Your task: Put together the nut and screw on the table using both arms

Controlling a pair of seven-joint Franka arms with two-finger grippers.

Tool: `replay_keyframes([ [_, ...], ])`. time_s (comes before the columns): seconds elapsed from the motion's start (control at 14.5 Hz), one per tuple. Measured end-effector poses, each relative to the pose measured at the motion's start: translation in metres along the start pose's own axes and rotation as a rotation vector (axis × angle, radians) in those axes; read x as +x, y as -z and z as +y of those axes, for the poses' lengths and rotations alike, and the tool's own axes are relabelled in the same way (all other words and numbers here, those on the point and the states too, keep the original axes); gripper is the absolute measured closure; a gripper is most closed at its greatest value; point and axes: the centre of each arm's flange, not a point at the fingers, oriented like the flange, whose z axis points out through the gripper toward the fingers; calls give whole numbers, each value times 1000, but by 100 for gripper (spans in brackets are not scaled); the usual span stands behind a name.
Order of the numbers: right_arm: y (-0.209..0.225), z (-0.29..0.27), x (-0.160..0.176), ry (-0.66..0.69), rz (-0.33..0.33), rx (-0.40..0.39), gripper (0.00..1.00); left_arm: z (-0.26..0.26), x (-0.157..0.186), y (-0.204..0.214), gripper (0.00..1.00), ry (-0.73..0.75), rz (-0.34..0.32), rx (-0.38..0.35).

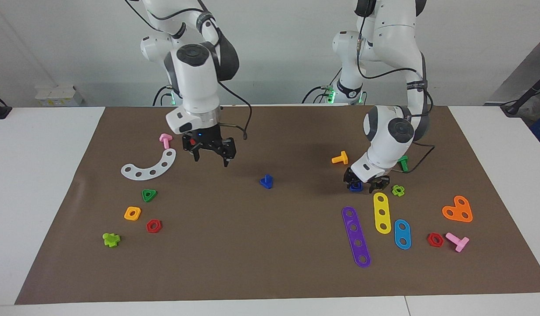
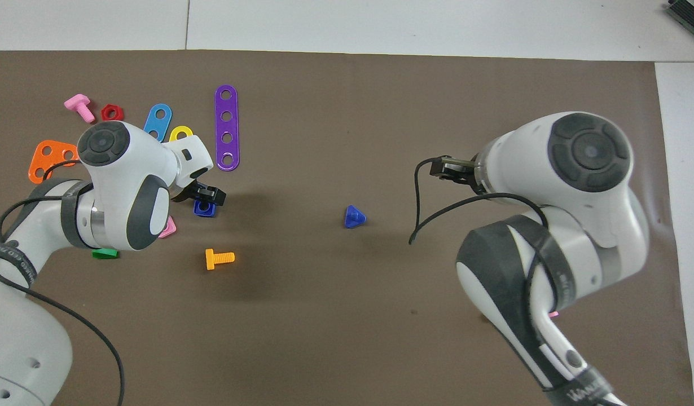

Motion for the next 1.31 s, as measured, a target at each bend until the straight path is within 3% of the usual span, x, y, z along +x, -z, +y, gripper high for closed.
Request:
replay_keyframes([
  [0.28, 38, 79, 15, 44, -21, -21, 0, 7, -2, -4, 19, -11, -11, -2],
  [0.55, 85, 124, 29, 96, -50, -32, 0, 7, -5, -9, 22, -10, -22, -3],
  [0.69, 114, 135, 34, 92, -57, -24, 0, 7, -6, -10, 26, -9, -26, -4],
  [0.83, 136, 142, 38, 87, -60, -23, 0, 7, -8, -13, 41, -10, -33, -4],
  [0.89, 142, 142, 39, 93, -63, -23, 0, 7, -9, -14, 41, -10, -37, -5],
  [1.03, 140, 140, 41, 110, -86, -27, 0, 5, -10, -13, 53, -8, -35, -4],
  [1.31, 129, 132, 40, 189, -120, -30, 0, 5, -11, -13, 53, -9, -38, -5],
])
